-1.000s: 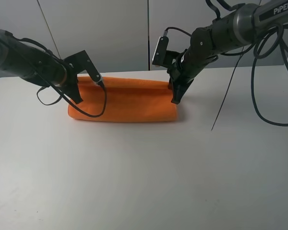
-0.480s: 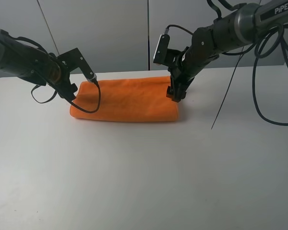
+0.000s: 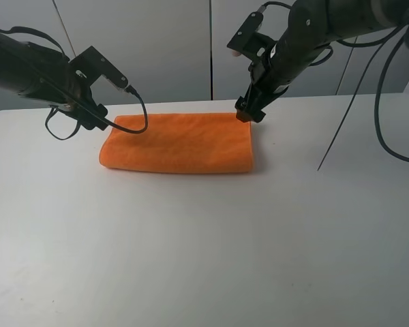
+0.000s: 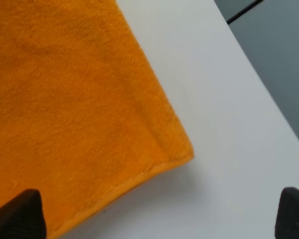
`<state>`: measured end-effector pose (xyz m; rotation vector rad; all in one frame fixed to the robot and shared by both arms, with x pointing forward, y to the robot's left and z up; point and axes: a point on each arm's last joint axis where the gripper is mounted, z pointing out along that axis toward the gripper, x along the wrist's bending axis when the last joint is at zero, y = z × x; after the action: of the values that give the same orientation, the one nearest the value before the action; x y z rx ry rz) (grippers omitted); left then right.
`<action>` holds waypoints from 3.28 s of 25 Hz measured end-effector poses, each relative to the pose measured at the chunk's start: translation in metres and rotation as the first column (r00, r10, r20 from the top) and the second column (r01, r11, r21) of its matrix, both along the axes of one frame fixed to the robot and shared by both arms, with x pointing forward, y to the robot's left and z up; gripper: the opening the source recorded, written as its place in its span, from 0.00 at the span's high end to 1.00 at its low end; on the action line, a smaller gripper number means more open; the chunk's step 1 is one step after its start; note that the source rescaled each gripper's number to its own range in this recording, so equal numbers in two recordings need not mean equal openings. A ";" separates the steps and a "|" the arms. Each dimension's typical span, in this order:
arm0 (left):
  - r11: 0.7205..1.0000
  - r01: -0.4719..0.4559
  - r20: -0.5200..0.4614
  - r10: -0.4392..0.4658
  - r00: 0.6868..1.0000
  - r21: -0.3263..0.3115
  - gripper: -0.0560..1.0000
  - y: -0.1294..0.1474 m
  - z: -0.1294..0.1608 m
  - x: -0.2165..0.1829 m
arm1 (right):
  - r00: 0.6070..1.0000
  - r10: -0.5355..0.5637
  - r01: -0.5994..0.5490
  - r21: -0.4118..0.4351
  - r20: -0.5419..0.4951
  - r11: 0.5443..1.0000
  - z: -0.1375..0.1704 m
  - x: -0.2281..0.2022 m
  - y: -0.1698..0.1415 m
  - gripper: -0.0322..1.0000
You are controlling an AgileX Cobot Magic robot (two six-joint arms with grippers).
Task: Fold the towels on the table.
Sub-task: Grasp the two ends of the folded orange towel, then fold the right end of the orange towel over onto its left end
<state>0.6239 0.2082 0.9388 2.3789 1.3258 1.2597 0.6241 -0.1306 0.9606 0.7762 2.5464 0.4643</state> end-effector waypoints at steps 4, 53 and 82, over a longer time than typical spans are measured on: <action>0.984 -0.053 -0.050 0.045 0.998 -0.170 0.01 -0.005 0.009 -0.008 | 0.979 -0.170 0.178 0.061 -0.116 0.982 0.007 -0.003 -0.019 0.00; 0.772 -0.445 -0.536 0.162 0.828 -0.453 0.01 0.036 -0.063 0.016 | 0.724 -0.276 0.595 0.368 -0.633 0.715 -0.042 0.019 -0.033 0.00; 0.777 -0.443 -0.524 0.174 0.834 -0.448 0.01 0.038 -0.063 0.018 | 0.597 -0.370 0.788 0.433 -0.712 0.438 -0.092 0.047 -0.051 0.00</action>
<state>0.6418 0.2459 0.8756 2.1205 1.9689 0.2412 0.6710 -0.1817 0.8682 2.3390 2.1533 1.1563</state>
